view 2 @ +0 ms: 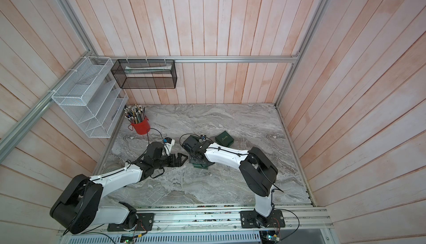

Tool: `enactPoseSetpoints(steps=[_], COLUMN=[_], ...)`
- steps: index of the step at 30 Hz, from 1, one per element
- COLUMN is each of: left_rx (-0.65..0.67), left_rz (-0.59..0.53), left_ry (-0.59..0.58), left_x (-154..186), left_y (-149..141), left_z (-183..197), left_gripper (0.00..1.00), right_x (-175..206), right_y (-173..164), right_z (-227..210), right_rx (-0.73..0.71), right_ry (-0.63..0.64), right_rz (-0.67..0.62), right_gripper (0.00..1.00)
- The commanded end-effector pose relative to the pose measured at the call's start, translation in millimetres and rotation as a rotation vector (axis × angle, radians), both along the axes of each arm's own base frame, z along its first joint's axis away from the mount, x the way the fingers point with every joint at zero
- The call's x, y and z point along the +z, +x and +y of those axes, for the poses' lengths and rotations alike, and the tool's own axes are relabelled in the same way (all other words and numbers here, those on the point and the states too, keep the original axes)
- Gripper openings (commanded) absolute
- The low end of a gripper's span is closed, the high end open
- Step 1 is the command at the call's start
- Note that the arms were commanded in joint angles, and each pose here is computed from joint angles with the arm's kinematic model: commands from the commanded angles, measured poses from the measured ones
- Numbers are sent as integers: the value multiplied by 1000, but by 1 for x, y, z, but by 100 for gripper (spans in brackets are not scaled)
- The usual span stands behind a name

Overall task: Take the rings out of the lift-off lid box
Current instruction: Close the lid on the jewelry box.

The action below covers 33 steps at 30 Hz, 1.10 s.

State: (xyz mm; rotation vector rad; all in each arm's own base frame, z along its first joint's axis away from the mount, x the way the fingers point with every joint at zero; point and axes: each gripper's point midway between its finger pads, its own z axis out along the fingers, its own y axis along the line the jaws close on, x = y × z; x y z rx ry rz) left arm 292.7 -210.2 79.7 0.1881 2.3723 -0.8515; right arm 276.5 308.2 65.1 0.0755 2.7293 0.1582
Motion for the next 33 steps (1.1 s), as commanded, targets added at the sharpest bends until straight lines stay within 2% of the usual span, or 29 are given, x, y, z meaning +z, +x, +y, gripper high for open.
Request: enactPoseSetpoints(steps=[1, 33], left_rx=[-15, -12], left_rz=[-22, -29], left_ry=[-13, -31], left_x=[5, 6], left_y=[-2, -5], left_z=[0, 0], left_gripper=[100, 98], right_x=[5, 16], right_y=[1, 8], right_z=[-7, -1], right_rx=[-51, -106], right_ry=[14, 40], right_rz=[-13, -27], right_gripper=[79, 78])
